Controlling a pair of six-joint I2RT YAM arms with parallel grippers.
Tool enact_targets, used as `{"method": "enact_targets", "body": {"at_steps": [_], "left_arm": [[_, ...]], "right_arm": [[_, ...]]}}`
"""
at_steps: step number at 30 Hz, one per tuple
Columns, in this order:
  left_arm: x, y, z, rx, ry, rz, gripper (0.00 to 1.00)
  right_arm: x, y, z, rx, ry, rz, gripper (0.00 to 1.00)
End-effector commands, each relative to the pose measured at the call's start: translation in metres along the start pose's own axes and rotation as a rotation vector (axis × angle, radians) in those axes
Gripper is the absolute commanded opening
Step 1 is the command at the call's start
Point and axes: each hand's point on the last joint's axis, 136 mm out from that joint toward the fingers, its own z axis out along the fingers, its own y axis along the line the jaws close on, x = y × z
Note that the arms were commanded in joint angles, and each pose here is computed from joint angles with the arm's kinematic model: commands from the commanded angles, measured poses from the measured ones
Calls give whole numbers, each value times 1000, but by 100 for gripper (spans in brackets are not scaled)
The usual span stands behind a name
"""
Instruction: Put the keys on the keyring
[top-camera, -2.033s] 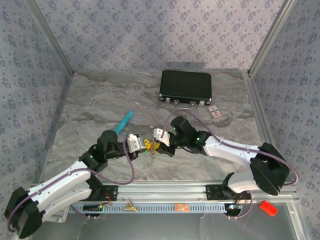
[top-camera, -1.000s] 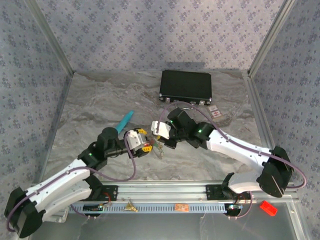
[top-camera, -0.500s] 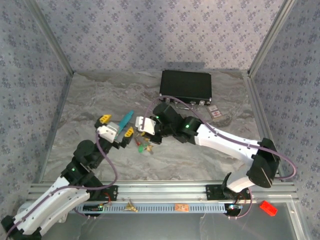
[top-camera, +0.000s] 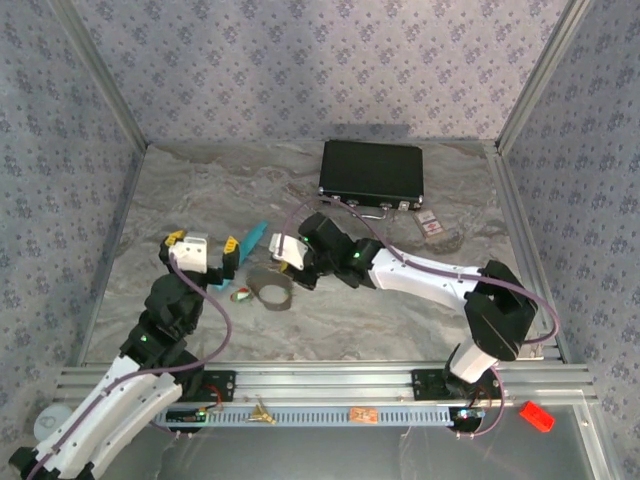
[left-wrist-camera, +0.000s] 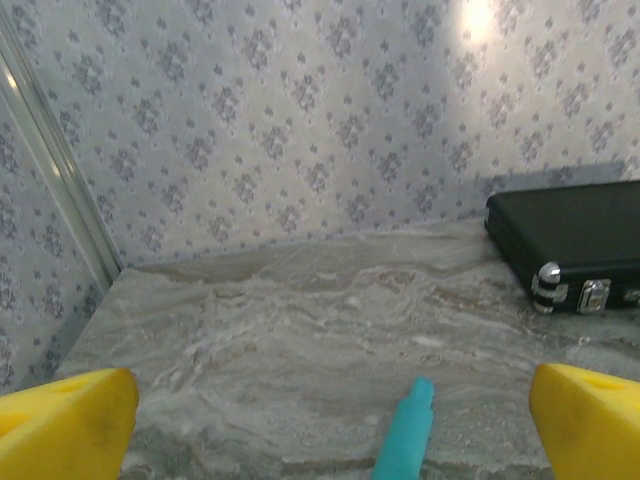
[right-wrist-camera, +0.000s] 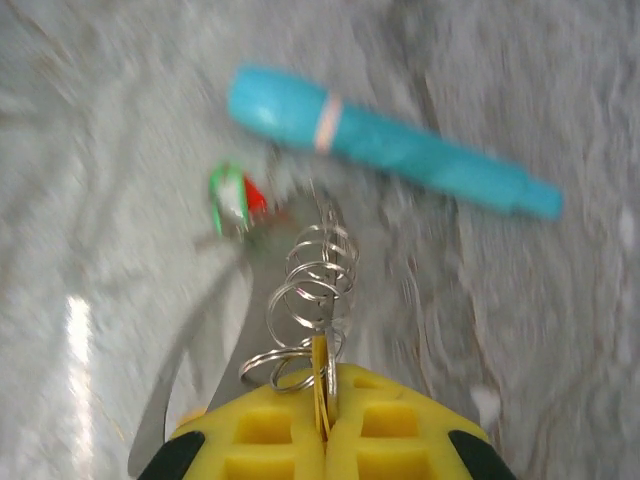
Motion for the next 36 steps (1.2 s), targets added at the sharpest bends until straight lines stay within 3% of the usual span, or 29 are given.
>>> {"method": "enact_targets", "body": {"at_steps": [1,4,10,15,19,25,31,33,36], "left_arm": [[-19,3,5,-20,-35,-77,99],[-13,2,16,-34,-10,-84,99],[-2,4,41,-81,20,-139,99],[9,3,64,-109,79,-76,99],[23,6,80,-111,138,-2,99],[38,31,92,-192,169,62,99],[69,64,95,-275,218,45,99],[78,71,96,-291,215,29,99],[93,78,100,-304,212,2,99]], "right_arm": [[52,-11,-2,72,177,-18,0],[86,-17,-7,135,289,-52,8],[140,-28,-19,214,472,-109,13],[155,-42,-39,283,489,-87,27],[148,-56,-67,346,376,36,32],[146,-116,-147,589,0,386,50],[218,-177,-218,963,-174,675,54],[247,-187,-227,1048,-212,726,53],[269,-192,-217,1061,-249,725,51]]}}
